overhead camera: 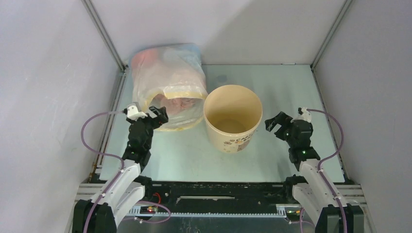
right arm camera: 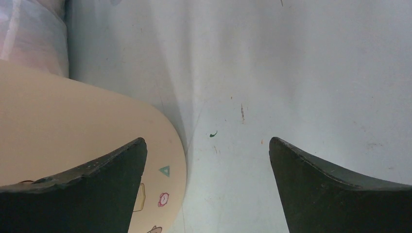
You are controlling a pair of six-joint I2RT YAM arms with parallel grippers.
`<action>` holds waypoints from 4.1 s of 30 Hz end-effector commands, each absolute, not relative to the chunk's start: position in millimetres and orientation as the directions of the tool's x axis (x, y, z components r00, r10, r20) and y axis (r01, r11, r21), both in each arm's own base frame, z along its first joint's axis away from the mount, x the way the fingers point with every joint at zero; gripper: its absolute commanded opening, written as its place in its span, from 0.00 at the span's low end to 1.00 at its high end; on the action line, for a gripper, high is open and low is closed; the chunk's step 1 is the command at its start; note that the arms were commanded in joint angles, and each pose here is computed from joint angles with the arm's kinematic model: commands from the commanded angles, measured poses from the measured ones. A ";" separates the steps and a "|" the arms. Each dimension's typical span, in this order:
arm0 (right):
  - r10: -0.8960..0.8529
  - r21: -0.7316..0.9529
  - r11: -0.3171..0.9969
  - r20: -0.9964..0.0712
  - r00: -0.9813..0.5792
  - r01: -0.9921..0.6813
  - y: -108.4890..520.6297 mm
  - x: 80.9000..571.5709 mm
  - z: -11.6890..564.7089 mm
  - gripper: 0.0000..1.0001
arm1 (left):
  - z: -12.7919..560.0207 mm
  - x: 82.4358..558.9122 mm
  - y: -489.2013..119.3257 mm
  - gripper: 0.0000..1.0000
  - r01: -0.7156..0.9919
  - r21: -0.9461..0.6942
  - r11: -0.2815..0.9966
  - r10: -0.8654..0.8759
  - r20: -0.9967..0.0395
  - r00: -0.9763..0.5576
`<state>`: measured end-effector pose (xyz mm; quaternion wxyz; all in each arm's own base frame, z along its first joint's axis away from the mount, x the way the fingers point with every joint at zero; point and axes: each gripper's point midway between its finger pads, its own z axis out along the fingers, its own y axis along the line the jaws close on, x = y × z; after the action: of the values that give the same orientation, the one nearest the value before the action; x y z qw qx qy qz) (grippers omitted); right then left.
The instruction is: Put the trash bags into the trash bin
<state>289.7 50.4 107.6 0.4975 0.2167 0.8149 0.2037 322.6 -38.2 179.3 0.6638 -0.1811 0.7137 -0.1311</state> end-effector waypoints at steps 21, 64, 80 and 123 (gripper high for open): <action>0.330 0.435 0.881 -0.847 -0.416 -0.188 100.8 238.3 265.2 0.84 | 199.4 317.7 -36.7 0.94 -0.066 -0.469 0.881 -0.469 -0.883 0.014; 0.158 0.134 0.987 -0.863 -0.480 0.084 85.1 327.6 266.8 0.00 | 193.4 325.9 -52.1 0.88 -0.008 -0.466 0.885 -0.466 -0.884 -0.041; 0.211 0.133 0.969 -0.886 -0.413 0.209 56.8 391.5 267.3 0.23 | 170.3 341.6 -63.7 0.91 -0.003 -0.446 0.895 -0.442 -0.886 -0.139; 0.221 0.238 0.968 -0.956 -0.196 -0.072 61.0 311.2 345.7 0.69 | 93.1 404.3 -72.8 0.69 -0.135 -0.587 0.799 -0.597 -0.742 -0.306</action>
<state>311.0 59.2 329.3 0.6097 0.0597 0.7834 0.1047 386.5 -75.7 71.9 0.5211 -0.2184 0.8016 -0.1953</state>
